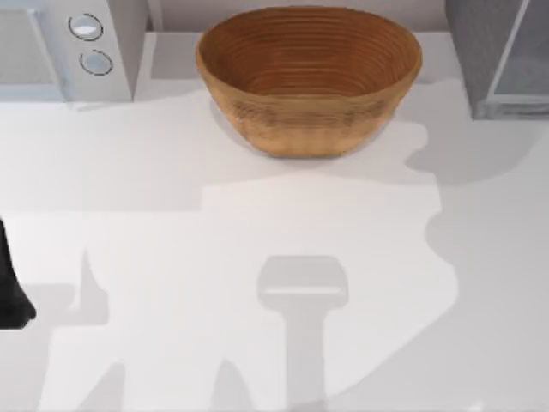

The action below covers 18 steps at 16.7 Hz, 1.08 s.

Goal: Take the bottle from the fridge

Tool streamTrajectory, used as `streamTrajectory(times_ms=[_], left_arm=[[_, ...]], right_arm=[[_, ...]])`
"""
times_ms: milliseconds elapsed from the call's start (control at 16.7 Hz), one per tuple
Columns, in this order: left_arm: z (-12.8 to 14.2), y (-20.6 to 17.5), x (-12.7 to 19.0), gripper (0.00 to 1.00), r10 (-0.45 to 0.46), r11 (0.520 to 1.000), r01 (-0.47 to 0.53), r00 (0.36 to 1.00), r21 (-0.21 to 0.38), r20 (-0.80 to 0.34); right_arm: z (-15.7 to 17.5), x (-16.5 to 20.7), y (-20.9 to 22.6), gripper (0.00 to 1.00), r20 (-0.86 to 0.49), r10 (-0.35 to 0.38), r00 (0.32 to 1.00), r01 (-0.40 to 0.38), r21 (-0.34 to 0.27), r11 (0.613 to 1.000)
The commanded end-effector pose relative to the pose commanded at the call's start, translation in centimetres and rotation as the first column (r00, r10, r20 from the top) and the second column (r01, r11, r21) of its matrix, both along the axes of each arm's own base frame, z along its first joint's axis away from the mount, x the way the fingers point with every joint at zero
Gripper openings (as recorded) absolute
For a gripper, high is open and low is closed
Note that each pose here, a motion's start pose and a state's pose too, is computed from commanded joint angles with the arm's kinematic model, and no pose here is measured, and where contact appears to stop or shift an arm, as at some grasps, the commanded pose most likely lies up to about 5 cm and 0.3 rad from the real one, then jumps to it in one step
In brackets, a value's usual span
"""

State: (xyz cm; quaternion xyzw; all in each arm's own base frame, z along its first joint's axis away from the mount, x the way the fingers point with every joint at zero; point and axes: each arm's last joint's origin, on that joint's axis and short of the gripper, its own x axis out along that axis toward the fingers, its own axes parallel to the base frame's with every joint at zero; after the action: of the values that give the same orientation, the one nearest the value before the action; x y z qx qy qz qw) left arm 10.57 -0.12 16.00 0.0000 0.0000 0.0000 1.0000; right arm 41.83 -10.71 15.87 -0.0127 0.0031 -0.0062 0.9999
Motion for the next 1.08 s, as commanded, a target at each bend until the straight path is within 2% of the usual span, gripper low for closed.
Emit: streamTrajectory(times_ms=[780, 1080], left_arm=[[0.0, 0.0, 0.0, 1.0, 0.0, 1.0, 0.0, 1.0, 0.0, 0.0], [0.0, 0.0, 0.0, 1.0, 0.0, 1.0, 0.0, 1.0, 0.0, 0.0]], right_arm=[[-0.2, -6.6, 0.2, 0.0, -0.001, 0.0, 1.0, 0.0, 0.001, 1.0], [-0.4, -6.8, 0.4, 0.0, -0.005, 0.005, 1.0, -0.005, 0.004, 1.0]])
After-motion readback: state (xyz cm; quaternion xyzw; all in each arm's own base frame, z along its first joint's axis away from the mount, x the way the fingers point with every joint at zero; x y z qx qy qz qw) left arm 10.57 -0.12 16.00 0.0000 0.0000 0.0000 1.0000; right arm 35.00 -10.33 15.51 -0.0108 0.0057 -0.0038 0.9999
